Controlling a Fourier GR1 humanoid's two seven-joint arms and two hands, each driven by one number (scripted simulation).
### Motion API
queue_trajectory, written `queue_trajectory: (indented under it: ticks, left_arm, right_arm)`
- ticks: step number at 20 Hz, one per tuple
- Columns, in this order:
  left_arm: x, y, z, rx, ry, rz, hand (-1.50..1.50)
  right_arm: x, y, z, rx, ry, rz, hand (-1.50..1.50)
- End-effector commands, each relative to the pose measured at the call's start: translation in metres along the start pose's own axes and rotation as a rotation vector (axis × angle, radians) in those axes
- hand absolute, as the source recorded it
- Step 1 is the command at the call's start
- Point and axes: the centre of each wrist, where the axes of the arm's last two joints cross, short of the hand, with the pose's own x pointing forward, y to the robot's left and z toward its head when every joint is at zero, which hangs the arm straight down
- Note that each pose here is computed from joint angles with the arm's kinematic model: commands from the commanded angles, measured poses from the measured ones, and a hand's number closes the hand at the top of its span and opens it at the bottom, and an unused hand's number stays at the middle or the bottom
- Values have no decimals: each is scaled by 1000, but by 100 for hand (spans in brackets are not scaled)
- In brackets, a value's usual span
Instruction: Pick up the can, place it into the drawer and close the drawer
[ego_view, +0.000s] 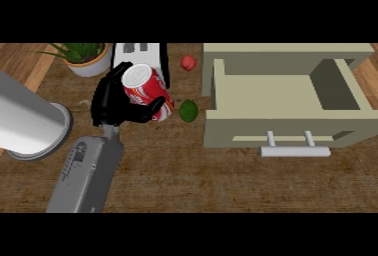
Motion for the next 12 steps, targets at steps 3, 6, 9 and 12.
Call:
queue_trajectory:
  ticks: [3, 6, 9, 12]
  left_arm:
    - [42, -60, 1, 1, -26, -8, 150]
    - [71, -69, -27, -19, -26, -41, 150]
    - [73, -80, -29, -31, -17, -38, 150]
    - [69, -95, -35, -33, -14, -52, 150]
  right_arm:
    - [6, 15, -2, 11, -12, 6, -150]
    - [16, 3, -7, 20, -11, 10, -150]
    - [6, -6, -3, 9, -5, 1, -150]
    - [-13, -5, -5, -4, -3, 0, -150]
